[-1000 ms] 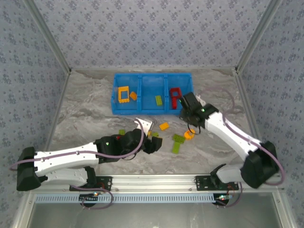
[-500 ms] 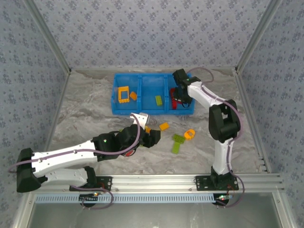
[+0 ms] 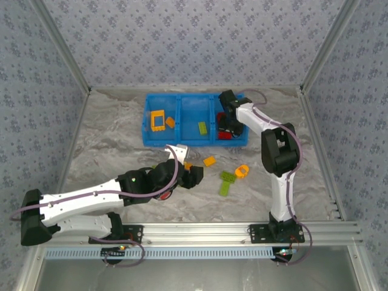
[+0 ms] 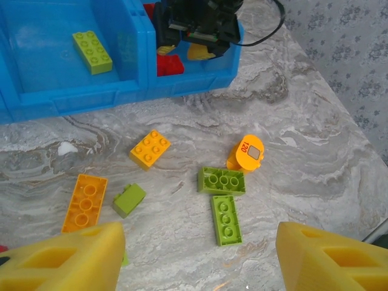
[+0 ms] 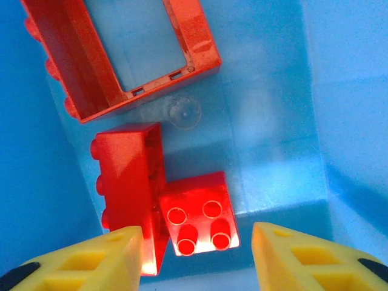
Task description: Sort the legos into containers by color
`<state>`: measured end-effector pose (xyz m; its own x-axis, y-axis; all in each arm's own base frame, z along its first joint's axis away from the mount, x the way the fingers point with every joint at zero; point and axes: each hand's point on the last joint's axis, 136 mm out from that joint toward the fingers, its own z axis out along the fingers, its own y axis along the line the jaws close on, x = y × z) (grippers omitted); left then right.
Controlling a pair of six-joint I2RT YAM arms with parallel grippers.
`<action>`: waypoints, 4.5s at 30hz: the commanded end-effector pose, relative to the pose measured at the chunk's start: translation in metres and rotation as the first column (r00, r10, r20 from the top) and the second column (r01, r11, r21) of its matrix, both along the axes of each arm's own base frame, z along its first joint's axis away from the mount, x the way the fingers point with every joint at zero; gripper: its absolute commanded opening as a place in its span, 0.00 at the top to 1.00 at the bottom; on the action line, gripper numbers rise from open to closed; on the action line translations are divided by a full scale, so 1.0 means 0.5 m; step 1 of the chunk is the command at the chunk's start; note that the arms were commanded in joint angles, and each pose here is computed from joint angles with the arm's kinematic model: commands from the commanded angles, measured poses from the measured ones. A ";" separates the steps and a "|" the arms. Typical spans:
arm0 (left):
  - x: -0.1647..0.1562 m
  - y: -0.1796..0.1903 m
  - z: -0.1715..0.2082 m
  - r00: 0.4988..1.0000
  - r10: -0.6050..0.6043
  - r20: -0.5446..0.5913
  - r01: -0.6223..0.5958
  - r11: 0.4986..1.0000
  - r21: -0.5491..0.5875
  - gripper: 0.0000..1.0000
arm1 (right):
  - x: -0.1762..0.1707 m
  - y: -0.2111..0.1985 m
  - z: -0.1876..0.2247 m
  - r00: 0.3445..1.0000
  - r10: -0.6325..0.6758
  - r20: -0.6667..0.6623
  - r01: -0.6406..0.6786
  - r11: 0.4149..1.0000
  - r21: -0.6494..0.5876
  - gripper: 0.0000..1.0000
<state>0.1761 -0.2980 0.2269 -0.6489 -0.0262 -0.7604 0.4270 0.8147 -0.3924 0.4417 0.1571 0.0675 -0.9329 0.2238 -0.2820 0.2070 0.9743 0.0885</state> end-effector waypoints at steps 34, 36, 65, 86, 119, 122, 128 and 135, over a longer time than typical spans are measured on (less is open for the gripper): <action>0.004 0.316 -0.369 0.435 0.660 -0.612 -0.668 0.693 0.273 0.32 | -0.694 0.430 0.203 0.048 0.705 0.708 -0.924 0.301 -0.237 0.25; 0.005 0.314 -0.378 0.432 0.662 -0.612 -0.664 0.693 0.282 0.33 | -0.690 0.433 0.200 0.052 0.711 0.701 -0.921 0.305 -0.241 0.25; 0.098 0.337 -0.183 0.668 0.618 -0.414 -0.550 0.785 0.285 0.80 | -0.621 0.421 0.305 0.118 0.603 0.789 -0.819 0.508 -0.266 0.25; 0.517 0.208 -0.241 0.780 0.311 -0.543 -0.227 0.949 0.217 0.81 | -0.445 0.357 0.416 0.258 0.423 0.869 -0.646 0.744 -0.170 0.24; 0.420 0.253 -0.003 0.883 0.363 -0.299 -0.341 0.932 0.122 0.45 | -0.414 0.288 0.396 0.372 0.408 0.834 -0.573 0.807 -0.139 0.23; 0.365 0.241 0.045 0.924 0.303 -0.233 -0.291 0.953 0.085 0.41 | -0.406 0.277 0.397 0.393 0.396 0.830 -0.556 0.821 -0.128 0.23; 0.241 0.244 0.073 0.949 0.230 -0.214 -0.228 0.973 0.031 0.38 | -0.402 0.274 0.395 0.415 0.384 0.824 -0.551 0.827 -0.108 0.23; 0.094 0.264 0.037 0.945 0.182 -0.271 -0.196 0.980 -0.025 0.37 | -0.418 0.325 0.341 0.462 0.473 0.750 -0.616 0.780 -0.112 0.24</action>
